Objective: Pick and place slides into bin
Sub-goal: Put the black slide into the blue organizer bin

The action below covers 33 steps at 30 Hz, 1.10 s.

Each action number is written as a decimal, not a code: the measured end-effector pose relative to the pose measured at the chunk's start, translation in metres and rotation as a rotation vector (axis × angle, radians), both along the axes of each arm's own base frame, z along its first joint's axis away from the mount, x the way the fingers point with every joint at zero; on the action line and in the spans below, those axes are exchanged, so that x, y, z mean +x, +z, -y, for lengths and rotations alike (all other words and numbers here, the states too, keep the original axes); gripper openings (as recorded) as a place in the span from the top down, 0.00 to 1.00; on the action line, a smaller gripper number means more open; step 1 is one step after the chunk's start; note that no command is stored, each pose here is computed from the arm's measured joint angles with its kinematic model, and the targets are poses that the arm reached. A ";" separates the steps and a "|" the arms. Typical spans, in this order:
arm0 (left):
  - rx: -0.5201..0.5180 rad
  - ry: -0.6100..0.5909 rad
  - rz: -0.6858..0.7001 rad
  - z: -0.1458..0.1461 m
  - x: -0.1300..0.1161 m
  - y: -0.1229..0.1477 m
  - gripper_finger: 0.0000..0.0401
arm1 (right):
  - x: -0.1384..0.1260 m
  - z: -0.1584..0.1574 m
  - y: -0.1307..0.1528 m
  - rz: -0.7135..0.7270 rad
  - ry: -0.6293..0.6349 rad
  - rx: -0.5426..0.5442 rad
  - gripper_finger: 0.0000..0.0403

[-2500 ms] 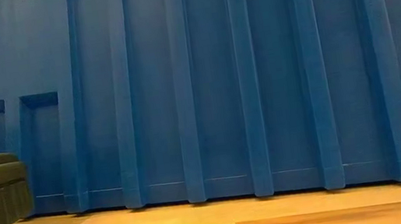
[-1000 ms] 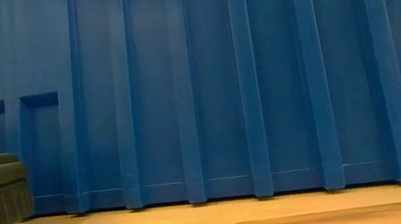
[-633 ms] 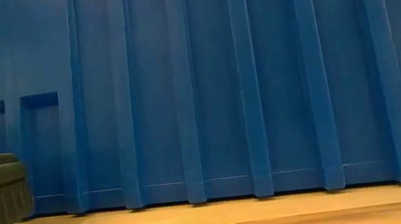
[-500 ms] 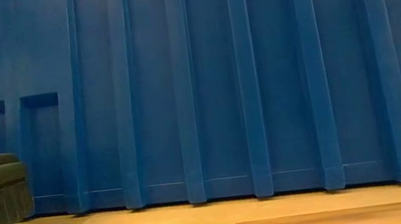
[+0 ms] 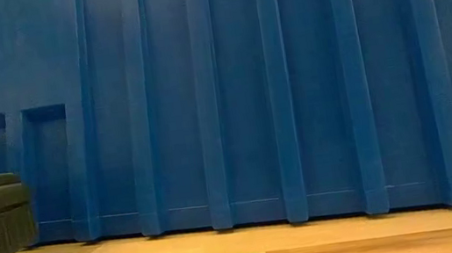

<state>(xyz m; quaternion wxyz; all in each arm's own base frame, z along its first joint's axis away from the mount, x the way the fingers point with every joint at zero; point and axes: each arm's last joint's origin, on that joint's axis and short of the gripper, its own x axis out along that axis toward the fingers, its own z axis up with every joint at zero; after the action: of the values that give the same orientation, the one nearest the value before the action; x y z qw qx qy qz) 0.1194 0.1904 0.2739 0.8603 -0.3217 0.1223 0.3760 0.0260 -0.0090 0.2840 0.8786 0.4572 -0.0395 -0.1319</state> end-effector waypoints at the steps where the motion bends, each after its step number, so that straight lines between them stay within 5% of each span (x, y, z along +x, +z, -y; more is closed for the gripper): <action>1: -0.069 0.022 -0.033 0.007 0.001 -0.005 0.97 | 0.000 0.000 0.000 0.000 -0.001 0.000 0.38; 4: -0.147 0.069 -0.099 0.019 0.002 -0.010 0.97 | 0.000 0.000 0.000 -0.004 -0.013 -0.004 0.38; 9: -0.183 -0.040 -0.138 0.033 0.008 -0.011 0.99 | 0.000 0.000 0.000 0.000 0.003 0.001 0.38; 17: -0.251 -0.040 -0.491 0.048 -0.009 -0.030 0.99 | 0.000 0.000 0.000 -0.005 0.006 -0.015 0.38; 19: -0.206 -0.020 -0.556 0.046 -0.013 -0.030 1.00 | 0.000 0.000 0.000 -0.008 0.003 -0.027 0.38; 25: 0.050 -0.249 -0.812 0.043 -0.012 -0.030 0.99 | -0.001 0.001 -0.001 -0.015 -0.049 -0.024 0.38; 33: 0.157 -0.444 -0.999 0.052 -0.004 -0.034 0.97 | -0.001 0.003 -0.001 0.000 -0.115 0.007 0.38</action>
<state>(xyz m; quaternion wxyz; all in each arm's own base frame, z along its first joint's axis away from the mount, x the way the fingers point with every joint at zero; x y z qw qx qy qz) 0.1153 0.1380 0.2397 0.7778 -0.0054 0.5521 0.3004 0.0248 -0.0122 0.2828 0.8680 0.4572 -0.0652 -0.1822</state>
